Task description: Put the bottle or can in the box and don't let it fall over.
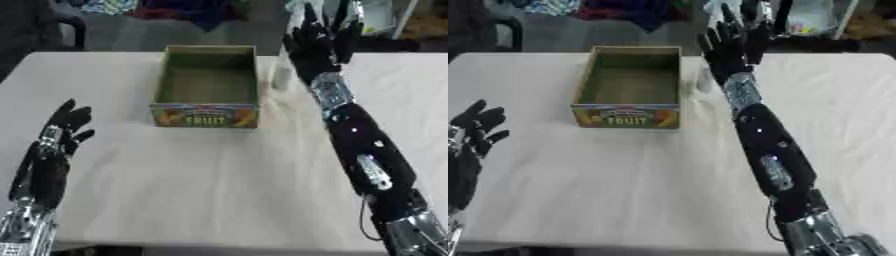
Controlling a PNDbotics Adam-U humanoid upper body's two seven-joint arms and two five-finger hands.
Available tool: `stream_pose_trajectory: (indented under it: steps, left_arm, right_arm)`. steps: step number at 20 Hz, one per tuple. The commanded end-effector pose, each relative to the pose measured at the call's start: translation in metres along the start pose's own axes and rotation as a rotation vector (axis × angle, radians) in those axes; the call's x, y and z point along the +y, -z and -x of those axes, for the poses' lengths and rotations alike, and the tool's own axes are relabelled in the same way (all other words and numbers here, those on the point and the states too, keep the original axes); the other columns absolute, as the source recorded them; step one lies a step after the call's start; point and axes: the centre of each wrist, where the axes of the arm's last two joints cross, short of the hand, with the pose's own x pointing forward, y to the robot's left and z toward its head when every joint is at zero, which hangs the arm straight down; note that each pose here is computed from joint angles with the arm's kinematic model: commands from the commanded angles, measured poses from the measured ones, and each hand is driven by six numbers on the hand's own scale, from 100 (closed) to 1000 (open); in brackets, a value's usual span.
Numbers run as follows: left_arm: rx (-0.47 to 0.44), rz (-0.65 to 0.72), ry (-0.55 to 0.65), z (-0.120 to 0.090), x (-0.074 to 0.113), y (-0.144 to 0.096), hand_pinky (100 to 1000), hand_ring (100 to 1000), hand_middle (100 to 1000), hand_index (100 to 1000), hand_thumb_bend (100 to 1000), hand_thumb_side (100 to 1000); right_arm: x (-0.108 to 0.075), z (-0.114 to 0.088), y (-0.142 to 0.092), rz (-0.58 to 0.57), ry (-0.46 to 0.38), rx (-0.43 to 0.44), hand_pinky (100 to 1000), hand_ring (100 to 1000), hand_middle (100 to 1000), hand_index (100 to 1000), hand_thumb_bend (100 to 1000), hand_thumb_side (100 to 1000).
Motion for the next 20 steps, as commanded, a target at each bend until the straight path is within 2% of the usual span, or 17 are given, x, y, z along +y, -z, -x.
stream_pose_trajectory:
  steps: [1,11,20]
  left_arm:
    - [-0.036,0.009,0.001,-0.009,0.0,0.005,887,934,845,997,100,984]
    - [-0.036,0.005,0.001,-0.009,0.0,0.005,887,934,845,997,100,984]
    - [-0.035,0.003,0.003,-0.009,0.001,0.004,887,933,844,997,100,985]
  right_arm:
    - [0.012,-0.008,0.008,-0.043,-0.001,-0.02,100,100,100,1000,405,654]
    - [0.006,-0.007,0.006,-0.019,-0.005,-0.02,100,100,100,1000,410,657]
    - [-0.011,-0.006,0.001,0.045,-0.024,-0.015,100,100,100,1000,412,674]
